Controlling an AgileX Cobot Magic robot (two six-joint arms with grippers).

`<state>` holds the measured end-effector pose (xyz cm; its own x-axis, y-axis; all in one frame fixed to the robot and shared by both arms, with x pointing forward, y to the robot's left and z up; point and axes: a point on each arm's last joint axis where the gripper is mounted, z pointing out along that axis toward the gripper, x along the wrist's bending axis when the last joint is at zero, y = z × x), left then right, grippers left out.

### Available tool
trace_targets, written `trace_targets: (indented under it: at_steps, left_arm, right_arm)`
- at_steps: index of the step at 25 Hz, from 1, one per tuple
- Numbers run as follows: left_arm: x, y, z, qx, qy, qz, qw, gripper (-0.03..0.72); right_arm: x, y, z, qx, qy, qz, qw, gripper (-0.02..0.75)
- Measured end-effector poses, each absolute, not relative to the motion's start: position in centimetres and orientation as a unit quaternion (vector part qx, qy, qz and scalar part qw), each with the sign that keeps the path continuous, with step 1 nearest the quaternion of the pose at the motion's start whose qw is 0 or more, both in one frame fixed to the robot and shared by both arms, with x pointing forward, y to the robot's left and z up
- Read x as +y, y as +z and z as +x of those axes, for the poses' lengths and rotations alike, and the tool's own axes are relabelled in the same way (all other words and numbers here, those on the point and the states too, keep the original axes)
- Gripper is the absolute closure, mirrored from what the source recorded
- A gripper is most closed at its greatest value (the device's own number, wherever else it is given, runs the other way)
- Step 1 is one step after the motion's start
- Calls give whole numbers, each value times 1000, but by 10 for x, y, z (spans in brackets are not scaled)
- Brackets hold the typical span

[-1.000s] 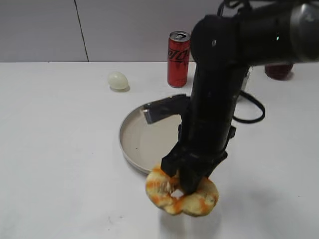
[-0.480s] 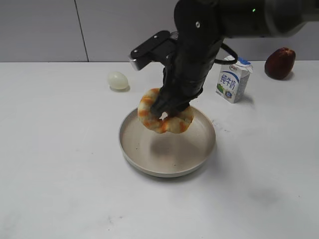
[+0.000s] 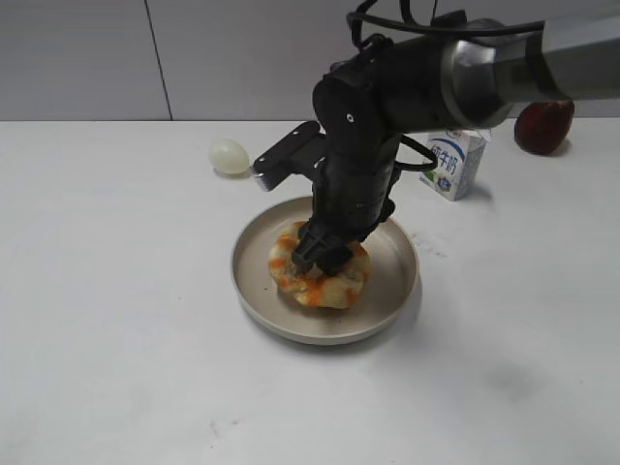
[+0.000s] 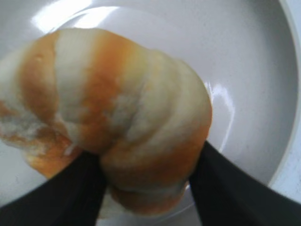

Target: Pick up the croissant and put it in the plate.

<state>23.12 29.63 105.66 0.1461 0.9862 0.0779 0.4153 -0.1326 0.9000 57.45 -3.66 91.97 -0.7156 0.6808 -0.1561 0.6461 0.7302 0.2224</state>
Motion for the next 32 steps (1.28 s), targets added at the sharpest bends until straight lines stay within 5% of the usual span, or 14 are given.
trace_targets:
  at_steps: [3,9,19,32]
  left_arm:
    - [296,1057,231,536,373,653,382,461]
    - [296,1057,231,536,373,653,382,461]
    - [296,1057,231,536,373,653,382,461]
    - [296,1057,231,536,373,653,382,461]
  right_arm:
    - [-35,933,578,921,63,369,110,123]
    - [-51,986,613,900,69,412,127,101]
    - [-204,1035,683,791,93,593,117,149]
    - [-251,1091,584,766,103,624,112,156]
